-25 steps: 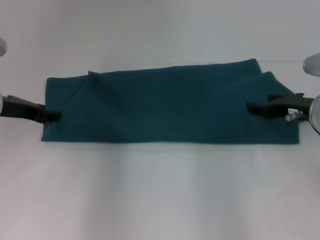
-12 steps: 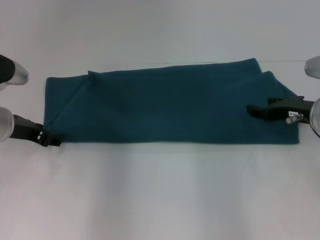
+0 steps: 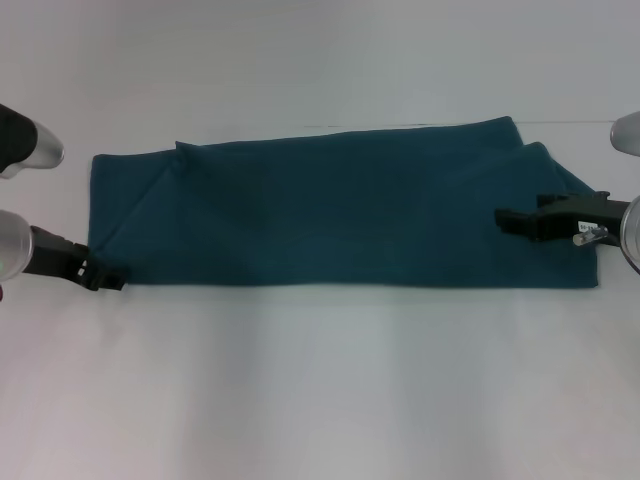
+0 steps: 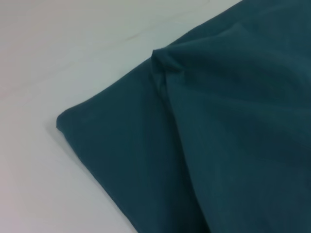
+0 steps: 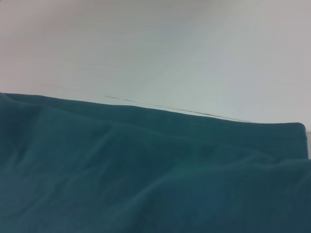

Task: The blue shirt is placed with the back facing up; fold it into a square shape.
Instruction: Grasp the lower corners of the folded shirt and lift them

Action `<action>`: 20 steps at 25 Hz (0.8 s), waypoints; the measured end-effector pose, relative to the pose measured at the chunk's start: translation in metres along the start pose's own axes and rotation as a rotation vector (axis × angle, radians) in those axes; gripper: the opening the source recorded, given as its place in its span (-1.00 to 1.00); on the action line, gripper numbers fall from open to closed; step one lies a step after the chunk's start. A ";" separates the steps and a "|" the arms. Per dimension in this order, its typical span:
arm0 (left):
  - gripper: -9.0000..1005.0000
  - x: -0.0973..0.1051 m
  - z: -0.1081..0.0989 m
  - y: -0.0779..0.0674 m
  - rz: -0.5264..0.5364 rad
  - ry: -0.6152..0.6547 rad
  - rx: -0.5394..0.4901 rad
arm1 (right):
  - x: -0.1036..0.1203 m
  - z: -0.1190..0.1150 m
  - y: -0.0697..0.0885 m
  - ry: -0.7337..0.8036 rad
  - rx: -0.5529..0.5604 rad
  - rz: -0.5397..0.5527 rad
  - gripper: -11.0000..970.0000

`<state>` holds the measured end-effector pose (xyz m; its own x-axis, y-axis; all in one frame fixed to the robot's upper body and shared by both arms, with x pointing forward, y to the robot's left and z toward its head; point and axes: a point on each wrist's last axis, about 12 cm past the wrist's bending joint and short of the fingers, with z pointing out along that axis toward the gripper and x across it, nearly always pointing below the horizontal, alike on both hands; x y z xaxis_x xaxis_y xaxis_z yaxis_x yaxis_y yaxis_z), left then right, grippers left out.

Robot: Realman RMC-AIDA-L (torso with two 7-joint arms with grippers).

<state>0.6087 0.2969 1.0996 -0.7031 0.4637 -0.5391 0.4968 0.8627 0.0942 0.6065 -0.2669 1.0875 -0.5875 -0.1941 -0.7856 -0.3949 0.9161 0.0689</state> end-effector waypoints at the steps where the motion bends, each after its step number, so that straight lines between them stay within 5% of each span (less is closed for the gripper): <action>1: 0.32 -0.001 0.000 0.000 0.000 -0.003 -0.003 | 0.000 0.000 0.000 0.000 0.000 0.000 0.37; 18: 0.14 -0.004 0.008 0.000 -0.002 0.005 0.005 | 0.001 -0.001 -0.002 -0.002 0.008 0.008 0.29; 20: -0.05 -0.002 0.008 0.001 -0.003 0.011 0.005 | 0.001 -0.001 -0.002 -0.003 0.009 0.008 0.29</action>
<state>0.6149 0.2954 1.0945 -0.7100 0.4631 -0.5305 0.4970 0.8633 0.0884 0.6065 -0.2694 1.0871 -0.5883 -0.1860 -0.7870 -0.3842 0.9206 0.0696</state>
